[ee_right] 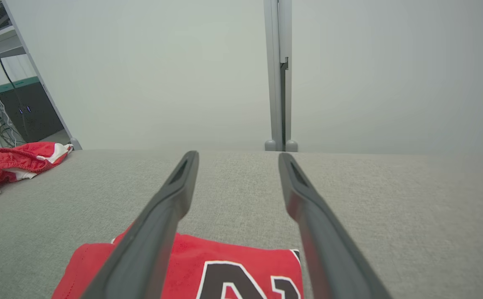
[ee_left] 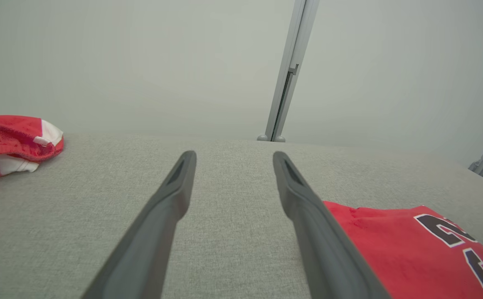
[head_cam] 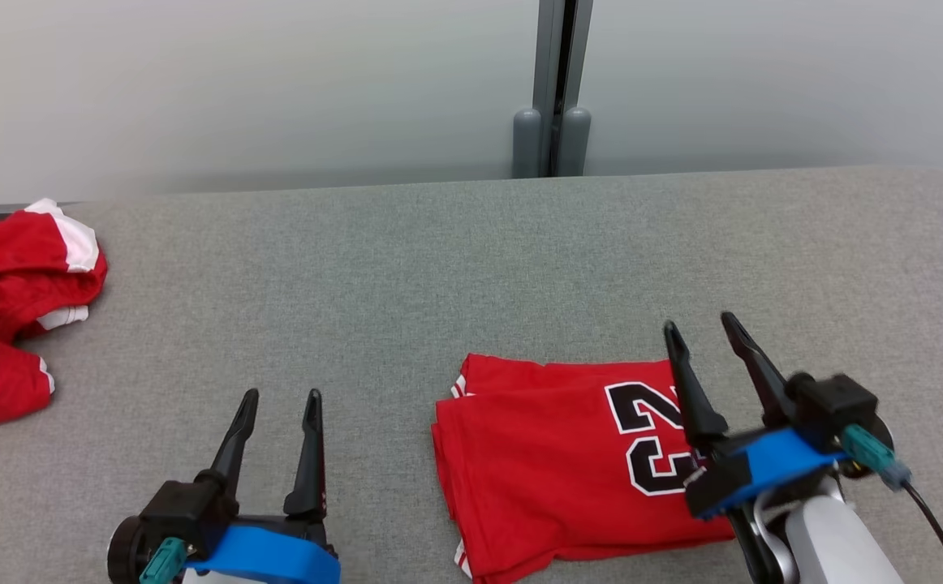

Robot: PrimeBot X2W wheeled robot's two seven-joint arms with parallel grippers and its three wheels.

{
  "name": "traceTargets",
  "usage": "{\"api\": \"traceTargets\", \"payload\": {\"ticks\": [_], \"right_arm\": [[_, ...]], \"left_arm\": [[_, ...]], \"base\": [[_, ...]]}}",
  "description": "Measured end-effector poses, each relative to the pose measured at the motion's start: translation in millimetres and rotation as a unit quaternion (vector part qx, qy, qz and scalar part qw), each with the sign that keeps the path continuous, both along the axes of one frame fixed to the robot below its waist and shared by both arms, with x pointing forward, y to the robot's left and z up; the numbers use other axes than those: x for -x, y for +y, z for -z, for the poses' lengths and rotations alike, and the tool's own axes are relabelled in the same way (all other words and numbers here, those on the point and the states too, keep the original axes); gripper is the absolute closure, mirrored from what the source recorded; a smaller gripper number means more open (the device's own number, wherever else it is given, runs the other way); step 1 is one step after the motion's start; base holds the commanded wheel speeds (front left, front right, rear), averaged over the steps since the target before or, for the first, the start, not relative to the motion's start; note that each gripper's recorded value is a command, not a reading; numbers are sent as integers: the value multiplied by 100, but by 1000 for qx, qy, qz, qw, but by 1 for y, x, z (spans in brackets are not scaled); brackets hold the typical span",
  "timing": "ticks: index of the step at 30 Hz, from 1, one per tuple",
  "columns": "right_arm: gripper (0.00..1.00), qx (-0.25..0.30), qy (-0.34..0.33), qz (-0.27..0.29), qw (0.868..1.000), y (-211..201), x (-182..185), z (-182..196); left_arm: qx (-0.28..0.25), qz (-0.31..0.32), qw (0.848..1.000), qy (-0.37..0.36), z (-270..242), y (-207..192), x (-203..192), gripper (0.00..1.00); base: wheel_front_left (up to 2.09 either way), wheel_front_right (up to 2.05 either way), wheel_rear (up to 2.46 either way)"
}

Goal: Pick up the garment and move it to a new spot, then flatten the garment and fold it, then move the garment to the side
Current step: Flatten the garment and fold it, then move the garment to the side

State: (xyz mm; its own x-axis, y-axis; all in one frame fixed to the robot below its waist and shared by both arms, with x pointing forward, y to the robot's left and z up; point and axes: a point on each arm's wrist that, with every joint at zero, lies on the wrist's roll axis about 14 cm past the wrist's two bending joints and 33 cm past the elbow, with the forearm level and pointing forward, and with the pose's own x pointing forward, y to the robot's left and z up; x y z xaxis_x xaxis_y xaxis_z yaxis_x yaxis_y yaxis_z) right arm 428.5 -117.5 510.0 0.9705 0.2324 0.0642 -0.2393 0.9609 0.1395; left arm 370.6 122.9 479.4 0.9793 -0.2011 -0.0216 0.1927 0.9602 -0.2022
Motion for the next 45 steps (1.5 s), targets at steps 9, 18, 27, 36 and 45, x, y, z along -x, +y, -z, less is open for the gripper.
{"api": "traceTargets", "payload": {"ticks": [9, 18, 27, 36, 45], "right_arm": [[0, -1, 16, 58, 998, -39, 37, 17], [0, -10, 20, 63, 998, -42, 48, 21], [0, -13, 29, 59, 998, -39, 49, 26], [0, -11, 42, 60, 997, -39, 50, 35], [0, 32, 45, 59, 997, -44, 26, 21]], "left_arm": [[-3, -45, 999, 12, 8, 24, 16, 0], [-12, -67, 997, 22, 16, 38, 29, 0], [-13, -65, 997, 28, 21, 38, 33, 0], [-10, -67, 997, 36, 26, 39, 32, 0], [-14, -67, 997, 39, 28, 39, 28, 0]], "base": [[0, 0, 0], [0, 0, 0], [0, 0, 0], [0, 0, 0], [0, 0, 0]]}}
